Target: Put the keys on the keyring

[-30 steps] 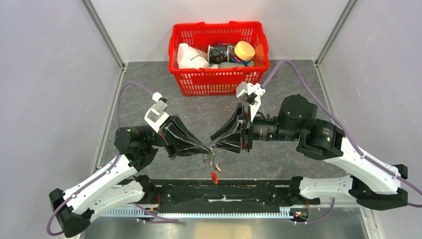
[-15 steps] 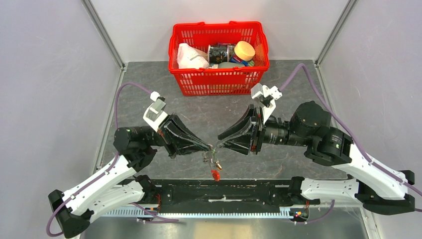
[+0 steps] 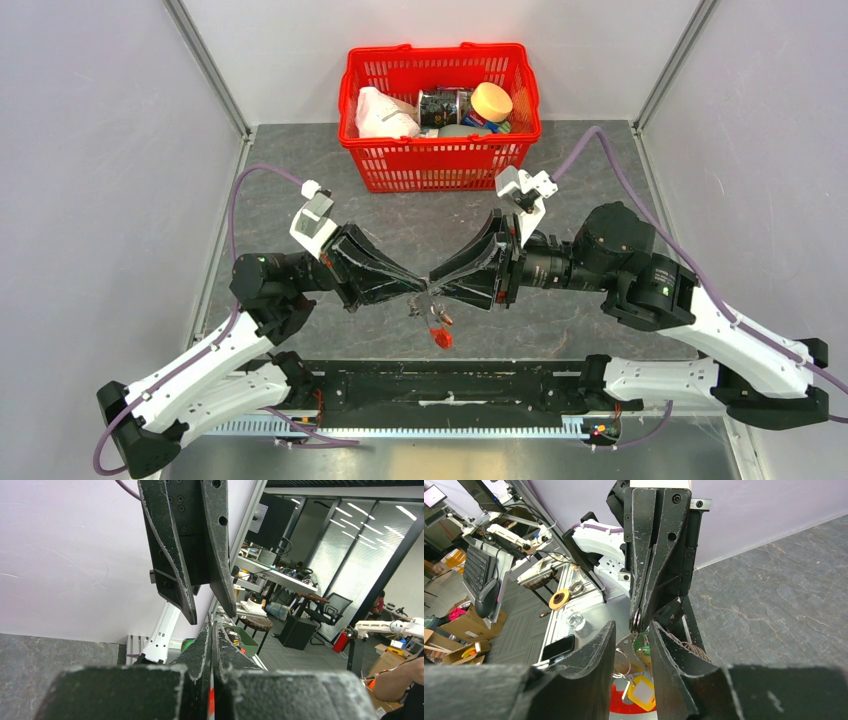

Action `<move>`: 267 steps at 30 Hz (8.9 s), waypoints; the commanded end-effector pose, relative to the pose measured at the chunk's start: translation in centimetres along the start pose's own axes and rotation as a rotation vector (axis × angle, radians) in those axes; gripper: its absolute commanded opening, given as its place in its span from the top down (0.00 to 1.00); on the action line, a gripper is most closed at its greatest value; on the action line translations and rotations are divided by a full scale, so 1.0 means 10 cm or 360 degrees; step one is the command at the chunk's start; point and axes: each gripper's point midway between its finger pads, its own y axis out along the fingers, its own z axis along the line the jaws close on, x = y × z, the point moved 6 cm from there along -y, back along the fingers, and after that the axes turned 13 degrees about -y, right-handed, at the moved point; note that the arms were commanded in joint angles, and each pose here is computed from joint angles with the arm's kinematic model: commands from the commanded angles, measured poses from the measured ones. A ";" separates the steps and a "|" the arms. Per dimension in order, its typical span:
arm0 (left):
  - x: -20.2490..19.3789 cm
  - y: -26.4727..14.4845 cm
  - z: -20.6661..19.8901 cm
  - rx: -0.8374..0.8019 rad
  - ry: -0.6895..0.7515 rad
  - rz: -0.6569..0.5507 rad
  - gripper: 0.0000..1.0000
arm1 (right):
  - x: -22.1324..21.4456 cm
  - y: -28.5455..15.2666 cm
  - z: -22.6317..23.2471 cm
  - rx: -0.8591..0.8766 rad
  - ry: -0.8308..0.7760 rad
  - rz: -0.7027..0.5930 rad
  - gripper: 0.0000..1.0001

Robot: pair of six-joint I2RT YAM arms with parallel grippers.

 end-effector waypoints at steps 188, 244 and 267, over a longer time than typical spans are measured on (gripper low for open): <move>-0.09 -0.10 -0.10 0.0159 -0.0045 0.0240 0.98 | -0.31 0.02 0.02 0.0348 -0.0391 0.0461 0.51; -0.05 -0.07 -0.11 0.0130 -0.0041 0.0181 0.98 | -0.21 0.03 -0.02 0.0235 -0.0415 0.0306 0.82; -0.06 -0.10 -0.14 0.0120 -0.0026 0.0173 0.98 | -0.18 0.17 -0.08 0.0200 -0.0415 0.0276 1.00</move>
